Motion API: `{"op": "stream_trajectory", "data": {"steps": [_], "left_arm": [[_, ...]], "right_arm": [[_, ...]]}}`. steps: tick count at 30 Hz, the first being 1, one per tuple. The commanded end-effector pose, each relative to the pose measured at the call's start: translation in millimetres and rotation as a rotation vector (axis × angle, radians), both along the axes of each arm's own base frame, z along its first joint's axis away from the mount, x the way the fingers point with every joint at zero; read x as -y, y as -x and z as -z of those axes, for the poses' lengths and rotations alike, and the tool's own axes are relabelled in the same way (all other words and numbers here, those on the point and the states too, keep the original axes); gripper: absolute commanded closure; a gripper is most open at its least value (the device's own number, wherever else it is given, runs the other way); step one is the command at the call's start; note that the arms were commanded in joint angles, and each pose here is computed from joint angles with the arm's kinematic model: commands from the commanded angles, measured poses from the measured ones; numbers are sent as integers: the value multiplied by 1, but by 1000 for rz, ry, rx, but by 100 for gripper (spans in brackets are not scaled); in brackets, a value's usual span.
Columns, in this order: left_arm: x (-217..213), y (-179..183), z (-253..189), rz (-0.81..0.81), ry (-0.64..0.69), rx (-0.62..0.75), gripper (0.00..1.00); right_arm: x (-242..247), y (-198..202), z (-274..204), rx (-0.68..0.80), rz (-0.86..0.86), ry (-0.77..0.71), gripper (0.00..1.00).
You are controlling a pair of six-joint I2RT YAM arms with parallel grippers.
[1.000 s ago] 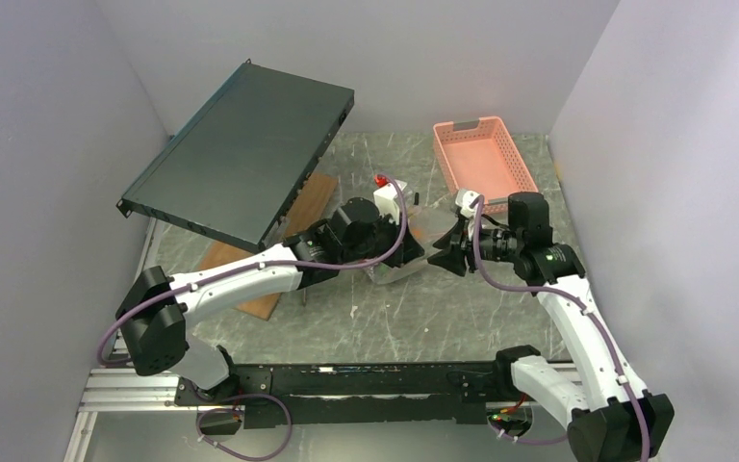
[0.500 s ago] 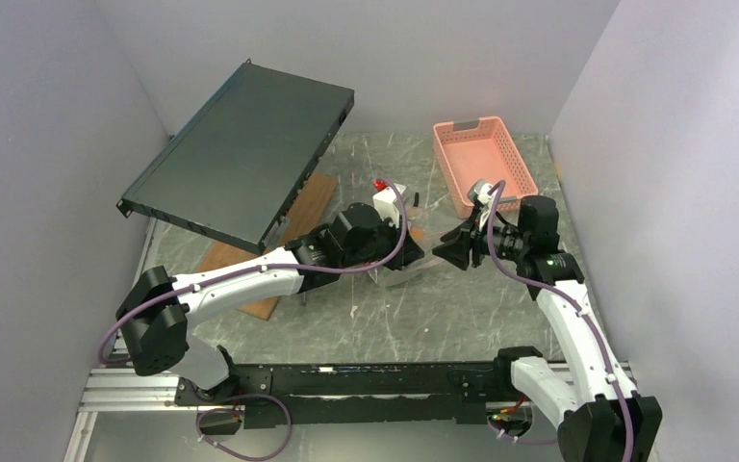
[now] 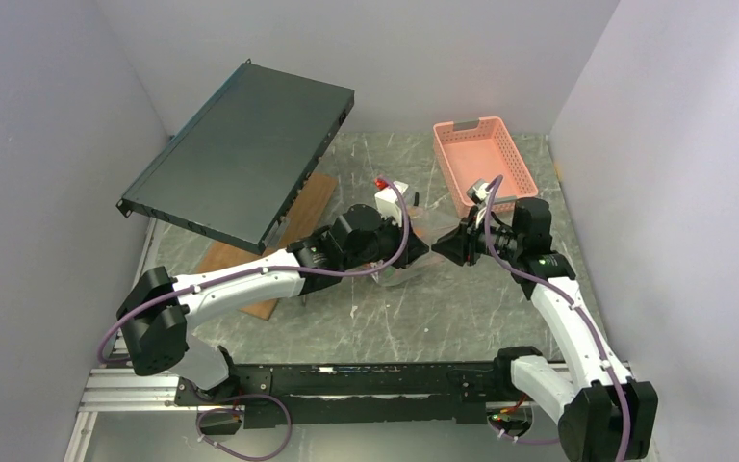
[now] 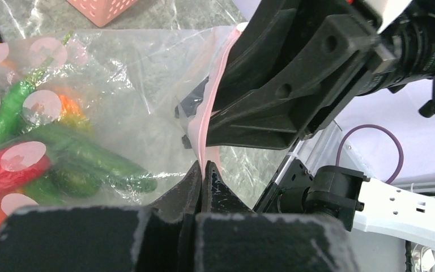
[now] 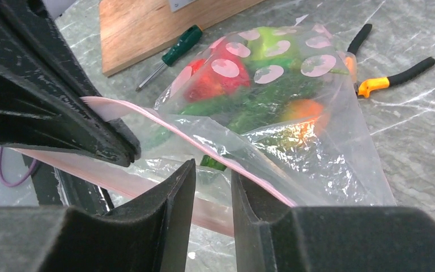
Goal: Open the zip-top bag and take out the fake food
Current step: Pick up the fake vegetable from the zipper food storage bag.
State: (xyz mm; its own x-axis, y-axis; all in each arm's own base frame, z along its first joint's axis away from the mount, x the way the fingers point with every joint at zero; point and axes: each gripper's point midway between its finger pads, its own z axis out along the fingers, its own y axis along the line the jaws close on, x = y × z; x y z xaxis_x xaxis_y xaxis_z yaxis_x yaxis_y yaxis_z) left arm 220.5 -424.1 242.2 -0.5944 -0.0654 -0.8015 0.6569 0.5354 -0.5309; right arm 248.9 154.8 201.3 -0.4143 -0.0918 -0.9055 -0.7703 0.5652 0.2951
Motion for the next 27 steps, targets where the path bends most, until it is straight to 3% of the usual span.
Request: {"op": "stream_trajectory", "data": {"steps": [1, 14, 27], "left_arm": [[14, -4, -50, 13, 110, 110, 100], [28, -4, -46, 54, 95, 150, 100], [31, 11, -7, 44, 42, 167, 100]], "right_arm": [[-4, -6, -3, -4, 11, -42, 68], [-3, -15, 15, -62, 95, -77, 56], [-10, -21, 24, -72, 89, -96, 58]]}}
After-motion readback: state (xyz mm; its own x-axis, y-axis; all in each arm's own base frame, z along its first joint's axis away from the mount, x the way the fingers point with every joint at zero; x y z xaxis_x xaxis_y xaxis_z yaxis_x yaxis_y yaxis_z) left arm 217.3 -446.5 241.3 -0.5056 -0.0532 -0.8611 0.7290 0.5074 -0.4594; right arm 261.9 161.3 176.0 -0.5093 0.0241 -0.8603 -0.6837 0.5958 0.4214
